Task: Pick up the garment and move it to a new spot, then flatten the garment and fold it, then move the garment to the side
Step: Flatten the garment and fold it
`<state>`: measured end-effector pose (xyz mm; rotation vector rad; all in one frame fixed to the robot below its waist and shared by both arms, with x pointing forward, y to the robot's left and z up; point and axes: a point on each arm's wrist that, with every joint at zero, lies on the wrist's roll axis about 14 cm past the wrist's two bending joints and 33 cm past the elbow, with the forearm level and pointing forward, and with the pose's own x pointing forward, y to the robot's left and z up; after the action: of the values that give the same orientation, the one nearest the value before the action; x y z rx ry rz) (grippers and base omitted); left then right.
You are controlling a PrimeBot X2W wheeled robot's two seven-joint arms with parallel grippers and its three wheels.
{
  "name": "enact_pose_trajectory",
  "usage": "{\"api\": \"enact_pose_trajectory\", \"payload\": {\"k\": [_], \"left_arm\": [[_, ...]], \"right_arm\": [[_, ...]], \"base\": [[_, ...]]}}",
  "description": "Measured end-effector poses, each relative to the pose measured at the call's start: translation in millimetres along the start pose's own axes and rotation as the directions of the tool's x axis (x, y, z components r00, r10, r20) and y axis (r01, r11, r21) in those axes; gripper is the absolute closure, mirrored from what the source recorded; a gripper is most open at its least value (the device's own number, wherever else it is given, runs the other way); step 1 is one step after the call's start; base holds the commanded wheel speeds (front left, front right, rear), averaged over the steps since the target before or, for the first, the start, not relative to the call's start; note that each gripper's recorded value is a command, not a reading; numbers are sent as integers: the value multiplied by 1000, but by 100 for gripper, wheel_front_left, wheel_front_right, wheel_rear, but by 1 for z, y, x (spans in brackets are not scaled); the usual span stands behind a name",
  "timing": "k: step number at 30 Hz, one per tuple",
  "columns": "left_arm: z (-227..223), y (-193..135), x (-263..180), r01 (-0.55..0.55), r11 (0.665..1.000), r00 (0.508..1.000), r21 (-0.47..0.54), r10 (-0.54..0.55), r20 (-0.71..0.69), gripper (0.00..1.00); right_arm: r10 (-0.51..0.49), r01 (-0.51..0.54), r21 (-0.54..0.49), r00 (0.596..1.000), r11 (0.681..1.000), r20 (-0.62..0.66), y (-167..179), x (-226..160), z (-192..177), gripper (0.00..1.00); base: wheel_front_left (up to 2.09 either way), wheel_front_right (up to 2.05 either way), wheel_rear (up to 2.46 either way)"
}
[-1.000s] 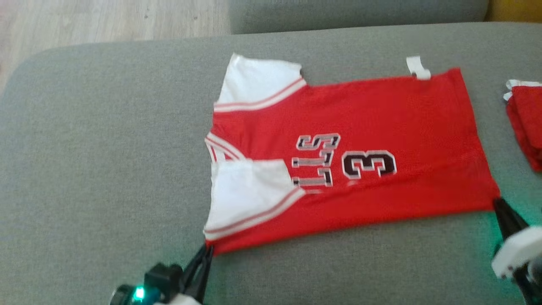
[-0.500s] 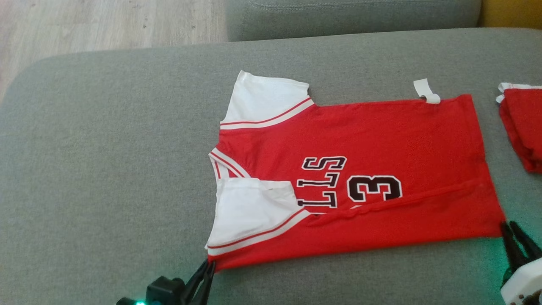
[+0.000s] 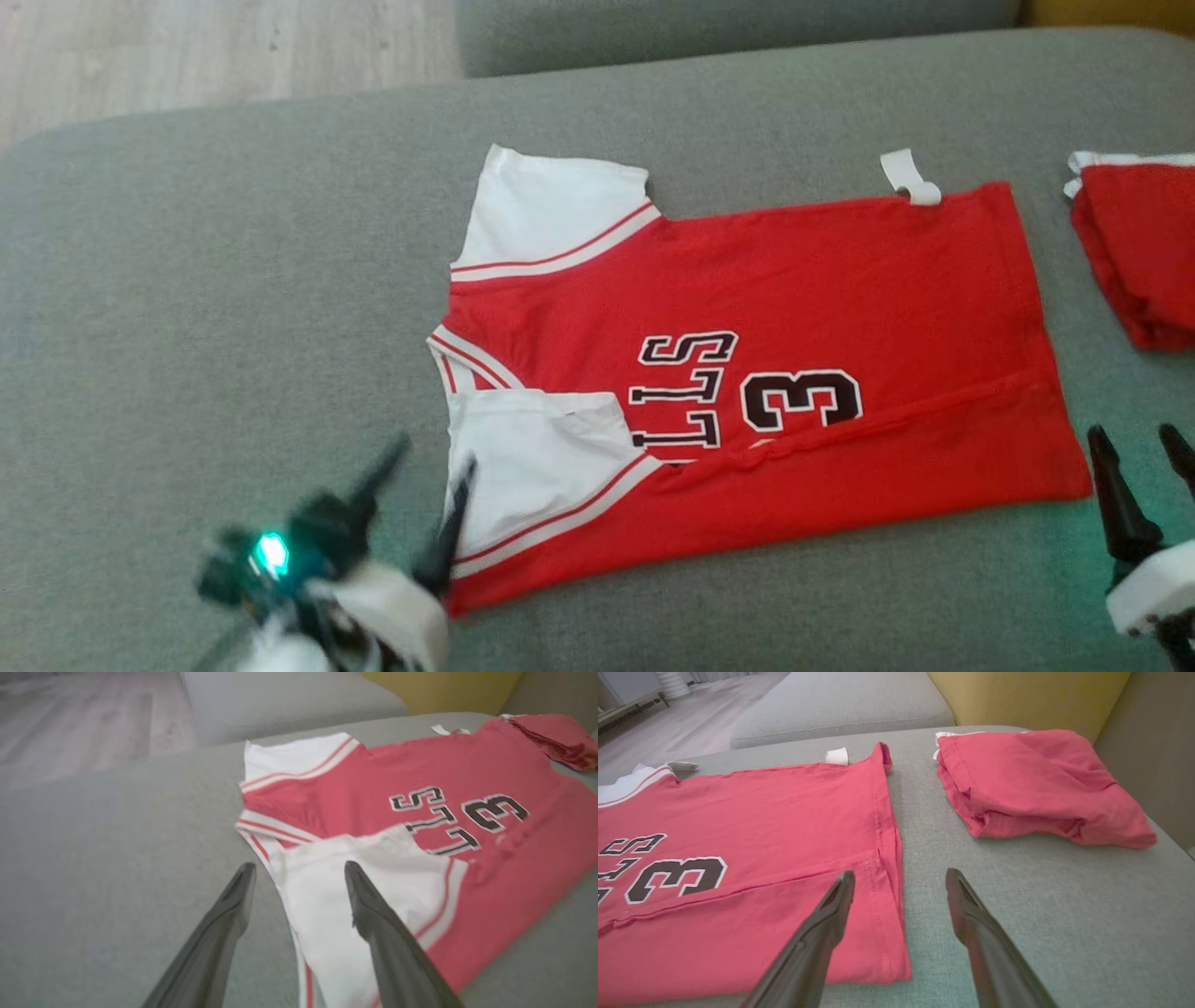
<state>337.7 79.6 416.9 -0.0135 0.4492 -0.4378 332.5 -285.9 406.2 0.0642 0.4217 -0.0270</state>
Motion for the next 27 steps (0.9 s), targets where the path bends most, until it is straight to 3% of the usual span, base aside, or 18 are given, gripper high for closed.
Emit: {"api": "enact_pose_trajectory", "payload": {"k": [7,12,22,27], "left_arm": [[89,31,51,43,986,993,158,-60,103,0],[120,36,95,140,975,989,173,-147,30,0],[118,61,184,212,965,958,153,-175,-225,0],[88,79,220,199,971,916,128,-138,-377,0]], "right_arm": [[26,-26,0,999,1000,35,20,16,9,0],[13,-13,0,998,1000,58,16,26,17,0],[-63,63,11,997,998,31,-2,36,5,0],[-105,105,22,994,994,7,-11,39,-8,0]], "base": [[0,0,0],[0,0,0],[0,0,0],[0,0,0]]}}
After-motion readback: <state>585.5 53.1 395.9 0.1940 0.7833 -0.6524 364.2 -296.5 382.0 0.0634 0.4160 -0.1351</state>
